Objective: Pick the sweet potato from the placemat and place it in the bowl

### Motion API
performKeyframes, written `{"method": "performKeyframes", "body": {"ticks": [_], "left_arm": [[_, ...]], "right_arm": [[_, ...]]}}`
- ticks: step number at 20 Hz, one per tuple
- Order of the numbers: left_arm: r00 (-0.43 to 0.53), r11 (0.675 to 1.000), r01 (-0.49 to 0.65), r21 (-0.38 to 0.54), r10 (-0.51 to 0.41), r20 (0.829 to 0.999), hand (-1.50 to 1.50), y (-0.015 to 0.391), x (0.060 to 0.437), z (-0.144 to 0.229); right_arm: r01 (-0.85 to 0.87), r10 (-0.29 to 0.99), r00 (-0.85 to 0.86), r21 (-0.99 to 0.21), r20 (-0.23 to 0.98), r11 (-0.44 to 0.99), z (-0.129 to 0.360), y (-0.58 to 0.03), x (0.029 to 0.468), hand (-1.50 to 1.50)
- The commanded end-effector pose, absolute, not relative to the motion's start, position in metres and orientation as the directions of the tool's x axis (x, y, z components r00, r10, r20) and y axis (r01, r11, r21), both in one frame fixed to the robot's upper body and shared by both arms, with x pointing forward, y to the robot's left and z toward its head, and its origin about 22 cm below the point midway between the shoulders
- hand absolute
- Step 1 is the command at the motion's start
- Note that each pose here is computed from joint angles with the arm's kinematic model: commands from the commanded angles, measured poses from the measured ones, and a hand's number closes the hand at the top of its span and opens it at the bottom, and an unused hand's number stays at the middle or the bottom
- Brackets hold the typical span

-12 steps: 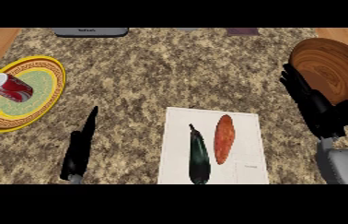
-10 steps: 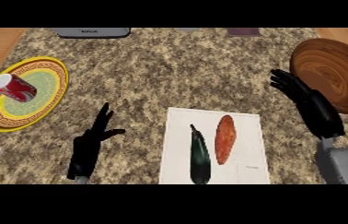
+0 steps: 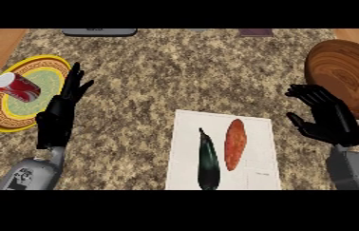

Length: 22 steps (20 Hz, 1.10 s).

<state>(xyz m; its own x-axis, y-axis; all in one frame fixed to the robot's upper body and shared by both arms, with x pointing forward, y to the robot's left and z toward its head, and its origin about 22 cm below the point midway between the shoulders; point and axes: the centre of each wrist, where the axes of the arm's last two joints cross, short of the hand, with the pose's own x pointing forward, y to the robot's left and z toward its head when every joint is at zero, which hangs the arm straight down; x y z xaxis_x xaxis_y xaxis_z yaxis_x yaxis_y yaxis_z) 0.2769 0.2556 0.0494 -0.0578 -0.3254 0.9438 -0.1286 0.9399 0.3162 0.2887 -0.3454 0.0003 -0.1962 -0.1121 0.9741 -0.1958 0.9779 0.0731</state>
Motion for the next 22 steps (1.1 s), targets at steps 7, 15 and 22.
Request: {"method": "performKeyframes", "body": {"ticks": [7, 15, 22], "left_arm": [[-0.070, 0.922, -0.167, 0.348, -0.363, 0.929, 0.00, 0.271, 0.287, 0.077], [-0.055, 0.933, -0.137, 0.332, -0.341, 0.938, 0.00, 0.258, 0.286, 0.073], [-0.077, 0.936, -0.153, 0.318, -0.332, 0.940, 0.00, 0.261, 0.289, 0.078]], "right_arm": [[-0.439, 0.087, -0.359, -0.251, 0.929, 0.862, 0.034, -0.408, 0.278, -1.50], [-0.514, 0.434, -0.390, -0.583, 0.812, 0.629, 0.098, -0.352, 0.314, -1.50], [-0.623, 0.505, -0.394, -0.627, 0.768, 0.468, 0.098, -0.306, 0.310, -1.50]]}}
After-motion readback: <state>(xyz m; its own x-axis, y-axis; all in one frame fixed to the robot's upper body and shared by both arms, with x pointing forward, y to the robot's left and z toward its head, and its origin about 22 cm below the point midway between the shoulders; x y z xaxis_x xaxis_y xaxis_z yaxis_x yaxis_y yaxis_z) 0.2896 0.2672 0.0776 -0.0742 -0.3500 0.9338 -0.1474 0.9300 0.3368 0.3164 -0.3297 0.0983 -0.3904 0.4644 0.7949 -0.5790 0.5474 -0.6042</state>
